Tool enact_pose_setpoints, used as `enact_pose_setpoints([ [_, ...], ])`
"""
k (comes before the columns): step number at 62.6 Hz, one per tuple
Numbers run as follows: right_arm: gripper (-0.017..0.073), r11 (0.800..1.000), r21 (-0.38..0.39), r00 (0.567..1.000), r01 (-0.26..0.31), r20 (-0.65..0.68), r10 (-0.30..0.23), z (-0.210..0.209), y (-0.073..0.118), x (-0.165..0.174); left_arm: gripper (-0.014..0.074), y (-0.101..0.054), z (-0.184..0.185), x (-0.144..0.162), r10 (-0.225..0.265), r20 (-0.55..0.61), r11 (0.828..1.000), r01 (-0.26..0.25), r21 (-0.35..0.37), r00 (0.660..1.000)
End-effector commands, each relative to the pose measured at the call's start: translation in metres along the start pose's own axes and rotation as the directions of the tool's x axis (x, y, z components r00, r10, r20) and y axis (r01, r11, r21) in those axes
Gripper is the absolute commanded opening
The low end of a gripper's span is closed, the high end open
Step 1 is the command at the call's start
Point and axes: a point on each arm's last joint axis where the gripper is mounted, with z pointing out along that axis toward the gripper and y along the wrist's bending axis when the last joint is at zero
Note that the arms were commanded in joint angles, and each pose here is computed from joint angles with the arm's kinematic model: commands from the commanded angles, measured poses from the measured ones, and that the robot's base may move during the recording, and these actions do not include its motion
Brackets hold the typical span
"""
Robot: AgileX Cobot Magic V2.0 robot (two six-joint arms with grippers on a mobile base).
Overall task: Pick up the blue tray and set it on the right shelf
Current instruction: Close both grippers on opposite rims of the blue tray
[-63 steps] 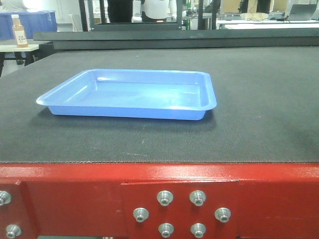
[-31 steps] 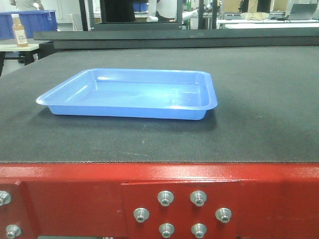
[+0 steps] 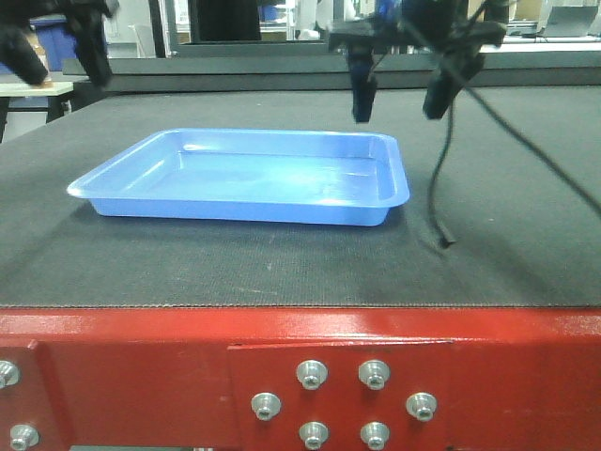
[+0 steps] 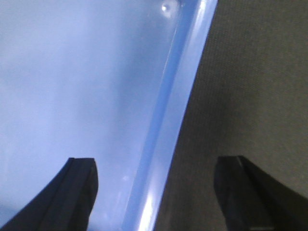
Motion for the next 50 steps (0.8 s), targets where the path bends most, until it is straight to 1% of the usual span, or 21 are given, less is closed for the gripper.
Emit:
enact_pose_setpoints([
  [1, 0.0590, 0.999, -0.019, 0.988, -0.047, 0.145, 0.049, -0.035, -0.002, -0.016, 0.0379, -0.002, -0.016, -0.020, -0.015, 0.117, 1.000, 0.014, 0.010, 0.993],
  [5, 0.0590, 0.997, -0.023, 0.985, -0.075, 0.152, 0.077, -0.030, -0.002, -0.017, 0.0379, -0.002, -0.004, -0.021, -0.017, 0.101, 1.000, 0.016, 0.010, 0.995],
  [15, 0.0590, 0.995, -0.015, 0.983, -0.100, 0.153, 0.101, -0.018, -0.002, -0.019, 0.0379, -0.003, 0.019, -0.020, -0.033, 0.070, 0.999, 0.031, 0.026, 0.997],
  [30, 0.0590, 0.995, 0.000, 0.988, -0.100, 0.121, 0.100, 0.003, -0.002, -0.017, 0.0379, -0.005, 0.044, -0.016, -0.062, 0.050, 0.997, 0.059, 0.050, 0.997],
  [46, 0.0588, 0.995, 0.000, 0.988, -0.098, 0.120, 0.098, 0.017, -0.002, -0.017, 0.0379, -0.005, 0.070, -0.007, -0.066, 0.000, 0.997, 0.066, 0.049, 0.998],
  [48, 0.0580, 0.995, -0.001, 0.988, -0.098, 0.121, 0.098, 0.018, -0.002, -0.017, 0.0379, -0.005, 0.071, -0.007, -0.066, 0.003, 0.997, 0.066, 0.049, 0.998],
  [50, 0.0554, 0.995, -0.001, 0.988, -0.098, 0.120, 0.097, 0.019, -0.002, -0.017, 0.0379, -0.005, 0.073, -0.006, -0.066, 0.002, 0.997, 0.066, 0.049, 0.998],
])
